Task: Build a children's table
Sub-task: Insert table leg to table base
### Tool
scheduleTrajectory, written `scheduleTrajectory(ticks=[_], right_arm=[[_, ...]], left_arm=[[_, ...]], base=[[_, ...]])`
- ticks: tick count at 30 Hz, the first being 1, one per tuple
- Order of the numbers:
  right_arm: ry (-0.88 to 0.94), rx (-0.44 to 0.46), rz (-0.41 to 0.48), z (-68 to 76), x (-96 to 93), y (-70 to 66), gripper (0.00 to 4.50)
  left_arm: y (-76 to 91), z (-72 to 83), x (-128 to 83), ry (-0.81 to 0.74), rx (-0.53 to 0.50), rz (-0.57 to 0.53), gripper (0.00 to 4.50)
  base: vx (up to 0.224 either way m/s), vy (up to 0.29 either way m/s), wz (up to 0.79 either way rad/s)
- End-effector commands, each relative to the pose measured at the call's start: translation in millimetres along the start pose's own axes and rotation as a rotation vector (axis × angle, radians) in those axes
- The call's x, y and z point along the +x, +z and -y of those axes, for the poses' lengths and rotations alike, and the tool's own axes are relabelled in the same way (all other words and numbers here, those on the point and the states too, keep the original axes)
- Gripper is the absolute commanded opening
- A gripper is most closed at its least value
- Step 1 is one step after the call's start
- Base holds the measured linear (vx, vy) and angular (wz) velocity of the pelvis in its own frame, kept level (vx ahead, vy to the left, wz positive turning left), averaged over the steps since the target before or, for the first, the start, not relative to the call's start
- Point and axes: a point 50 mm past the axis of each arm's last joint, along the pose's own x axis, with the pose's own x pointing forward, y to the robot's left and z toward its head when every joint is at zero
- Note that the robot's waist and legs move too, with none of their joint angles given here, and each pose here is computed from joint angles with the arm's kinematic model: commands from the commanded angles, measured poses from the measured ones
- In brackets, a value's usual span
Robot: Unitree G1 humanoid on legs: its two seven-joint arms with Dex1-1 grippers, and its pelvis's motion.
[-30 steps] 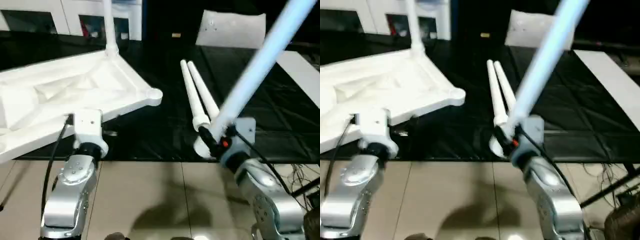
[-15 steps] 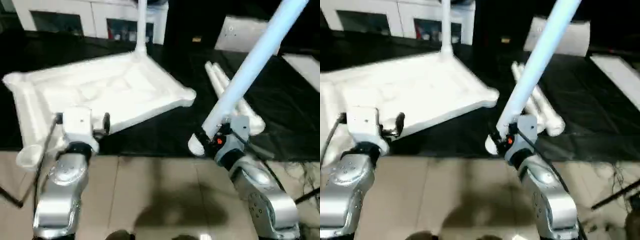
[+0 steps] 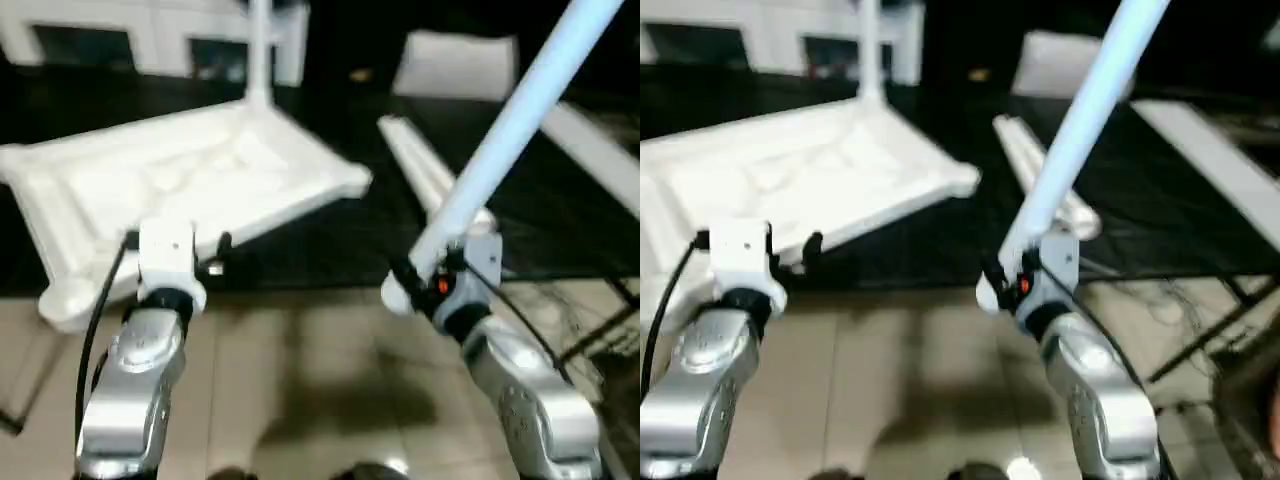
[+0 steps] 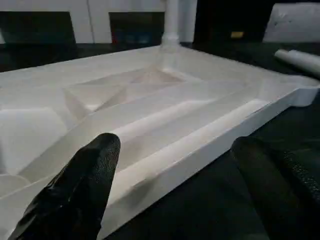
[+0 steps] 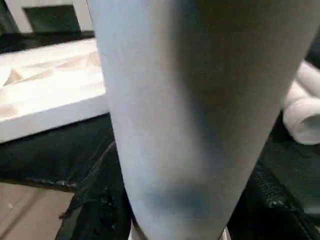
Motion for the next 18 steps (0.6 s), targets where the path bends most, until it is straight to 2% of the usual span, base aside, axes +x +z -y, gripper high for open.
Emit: scheduleTrajectory(ticks=[1, 11, 18], right_arm=[[-0.014, -0.010, 0.022, 4.5, -1.8, 4.8, 1.93], [-0.011, -0.032, 0.022, 5.6, -2.2, 5.6, 1.93], [0.000, -0.053, 0.019, 5.5, -1.2, 6.3, 1.93]], left_arm=[[2.9, 4.4, -0.5, -0.015, -0.013, 0.013, 4.10], [4.8, 10.1, -1.0, -0.044, -0.025, 0.035, 4.10], [4.0, 12.0, -1.8, -0.046, -0.026, 0.039, 4.10]], base=[[-0.068, -0.058, -0.14], [0.019, -0.068, 0.03], [0.122, -0.004, -0.02]])
